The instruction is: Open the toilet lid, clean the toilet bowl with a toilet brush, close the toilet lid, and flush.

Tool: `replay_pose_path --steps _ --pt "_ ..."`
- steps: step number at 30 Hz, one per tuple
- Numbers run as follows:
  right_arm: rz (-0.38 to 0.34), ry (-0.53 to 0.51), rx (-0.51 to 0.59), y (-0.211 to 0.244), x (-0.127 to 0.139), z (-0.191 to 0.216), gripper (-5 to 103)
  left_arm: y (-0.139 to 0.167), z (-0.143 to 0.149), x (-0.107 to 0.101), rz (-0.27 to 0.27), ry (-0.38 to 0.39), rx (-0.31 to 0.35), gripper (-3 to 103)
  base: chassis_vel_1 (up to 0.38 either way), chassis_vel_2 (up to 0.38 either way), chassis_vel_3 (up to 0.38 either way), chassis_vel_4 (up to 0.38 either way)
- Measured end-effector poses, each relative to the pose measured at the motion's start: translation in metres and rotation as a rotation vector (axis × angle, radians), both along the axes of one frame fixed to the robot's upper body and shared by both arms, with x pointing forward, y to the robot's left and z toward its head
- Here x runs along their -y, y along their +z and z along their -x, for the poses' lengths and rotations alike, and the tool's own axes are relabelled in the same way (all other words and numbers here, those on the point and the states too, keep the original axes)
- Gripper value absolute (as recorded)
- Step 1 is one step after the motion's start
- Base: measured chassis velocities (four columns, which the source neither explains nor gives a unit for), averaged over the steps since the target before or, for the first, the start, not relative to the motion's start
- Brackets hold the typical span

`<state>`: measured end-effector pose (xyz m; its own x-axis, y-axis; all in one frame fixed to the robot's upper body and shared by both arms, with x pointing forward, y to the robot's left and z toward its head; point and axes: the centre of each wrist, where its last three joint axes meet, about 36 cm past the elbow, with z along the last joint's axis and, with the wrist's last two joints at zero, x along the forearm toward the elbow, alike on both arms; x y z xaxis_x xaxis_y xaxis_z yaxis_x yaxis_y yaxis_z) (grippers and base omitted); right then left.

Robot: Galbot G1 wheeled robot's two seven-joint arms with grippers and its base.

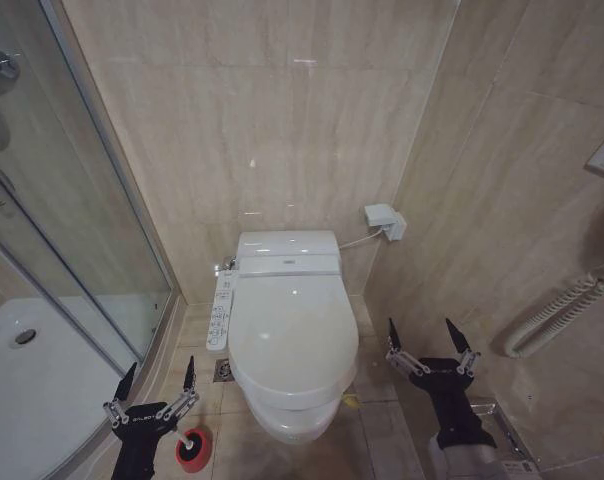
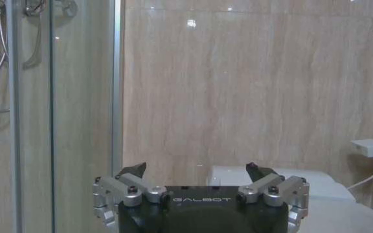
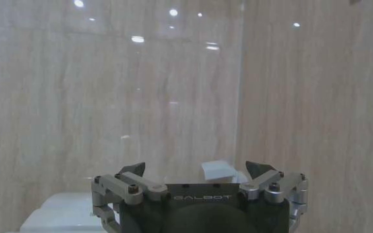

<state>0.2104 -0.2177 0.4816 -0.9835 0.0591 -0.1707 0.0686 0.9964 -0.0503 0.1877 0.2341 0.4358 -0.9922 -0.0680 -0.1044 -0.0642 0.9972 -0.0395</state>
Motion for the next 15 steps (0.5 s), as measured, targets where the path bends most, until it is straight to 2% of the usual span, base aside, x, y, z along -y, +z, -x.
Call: replay_pose_path --steps 4,7,8,12,15 --pt "-0.009 0.04 0.002 -0.002 0.014 -0.006 100 0.0 0.0 0.0 0.0 0.0 0.0 100 0.0 0.0 0.0 0.0" --pt "-0.001 0.069 0.013 -0.005 0.045 -0.022 100 0.0 0.0 0.0 0.0 0.0 0.0 100 0.0 0.0 0.0 0.0" --pt "-0.001 0.069 0.013 -0.005 0.045 -0.022 100 0.0 0.0 0.0 0.0 0.0 0.0 100 0.0 0.0 0.0 0.0" --pt "0.005 0.094 0.011 -0.002 0.078 -0.027 100 0.0 0.0 0.0 0.0 0.0 0.0 100 0.0 0.0 0.0 0.0" --pt "-0.006 0.097 0.003 -0.002 0.079 -0.025 100 0.0 0.0 0.0 0.0 0.0 0.0 100 0.0 0.0 0.0 0.0"
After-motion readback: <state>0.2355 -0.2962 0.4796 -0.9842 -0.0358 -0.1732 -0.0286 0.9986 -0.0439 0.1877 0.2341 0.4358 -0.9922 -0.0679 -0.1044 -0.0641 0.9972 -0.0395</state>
